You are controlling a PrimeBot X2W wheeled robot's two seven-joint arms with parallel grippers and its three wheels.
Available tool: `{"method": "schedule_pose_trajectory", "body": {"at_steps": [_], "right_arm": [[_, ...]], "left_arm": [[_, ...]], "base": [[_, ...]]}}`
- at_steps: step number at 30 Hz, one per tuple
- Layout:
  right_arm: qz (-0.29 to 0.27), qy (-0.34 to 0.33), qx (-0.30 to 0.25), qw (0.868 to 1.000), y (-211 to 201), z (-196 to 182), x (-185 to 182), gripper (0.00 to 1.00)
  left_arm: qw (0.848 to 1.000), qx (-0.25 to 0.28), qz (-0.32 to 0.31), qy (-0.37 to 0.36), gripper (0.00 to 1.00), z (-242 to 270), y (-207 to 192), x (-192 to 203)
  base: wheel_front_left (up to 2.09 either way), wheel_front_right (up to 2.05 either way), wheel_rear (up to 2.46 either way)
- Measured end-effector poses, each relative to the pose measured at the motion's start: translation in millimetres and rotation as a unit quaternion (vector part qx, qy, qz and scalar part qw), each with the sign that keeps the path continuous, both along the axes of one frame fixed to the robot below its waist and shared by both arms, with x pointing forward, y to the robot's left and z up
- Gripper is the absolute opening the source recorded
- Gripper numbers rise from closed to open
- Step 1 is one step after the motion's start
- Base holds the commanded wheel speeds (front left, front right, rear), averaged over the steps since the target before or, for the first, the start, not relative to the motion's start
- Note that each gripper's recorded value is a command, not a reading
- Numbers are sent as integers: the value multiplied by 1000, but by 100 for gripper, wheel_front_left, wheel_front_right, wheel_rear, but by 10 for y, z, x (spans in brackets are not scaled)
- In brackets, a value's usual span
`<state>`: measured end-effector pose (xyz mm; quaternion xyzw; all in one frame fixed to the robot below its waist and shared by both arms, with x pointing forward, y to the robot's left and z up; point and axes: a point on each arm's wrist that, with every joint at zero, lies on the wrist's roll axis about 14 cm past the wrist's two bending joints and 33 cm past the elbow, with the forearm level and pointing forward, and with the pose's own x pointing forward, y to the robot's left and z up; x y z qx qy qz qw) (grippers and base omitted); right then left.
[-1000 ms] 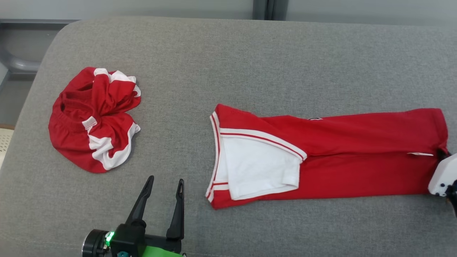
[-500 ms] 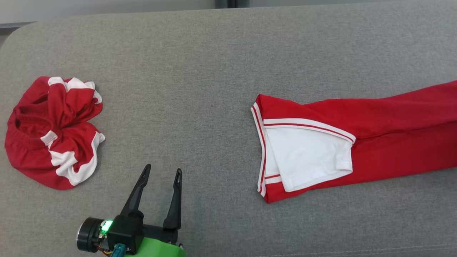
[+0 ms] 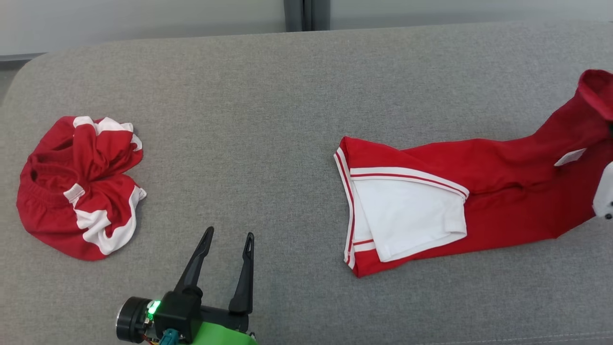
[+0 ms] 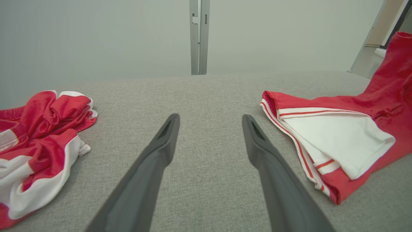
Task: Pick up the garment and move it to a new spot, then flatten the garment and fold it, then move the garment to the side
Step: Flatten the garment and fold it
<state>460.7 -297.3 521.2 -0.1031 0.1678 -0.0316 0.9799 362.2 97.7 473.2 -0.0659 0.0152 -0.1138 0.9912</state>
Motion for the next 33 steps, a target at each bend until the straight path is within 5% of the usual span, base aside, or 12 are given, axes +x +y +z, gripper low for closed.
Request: {"method": "schedule_pose_trajectory", "body": {"at_steps": [19,33], "right_arm": [[158,-10,102,982,1829,-84,-165,0],[196,11,146,970,2276,-502,-170,0]], "left_arm": [[999,-10,43,-2,100,68,199,-197],[999,-12,34,9,100,2,150,-193]], "base": [[0,0,0],[0,0,0]]}}
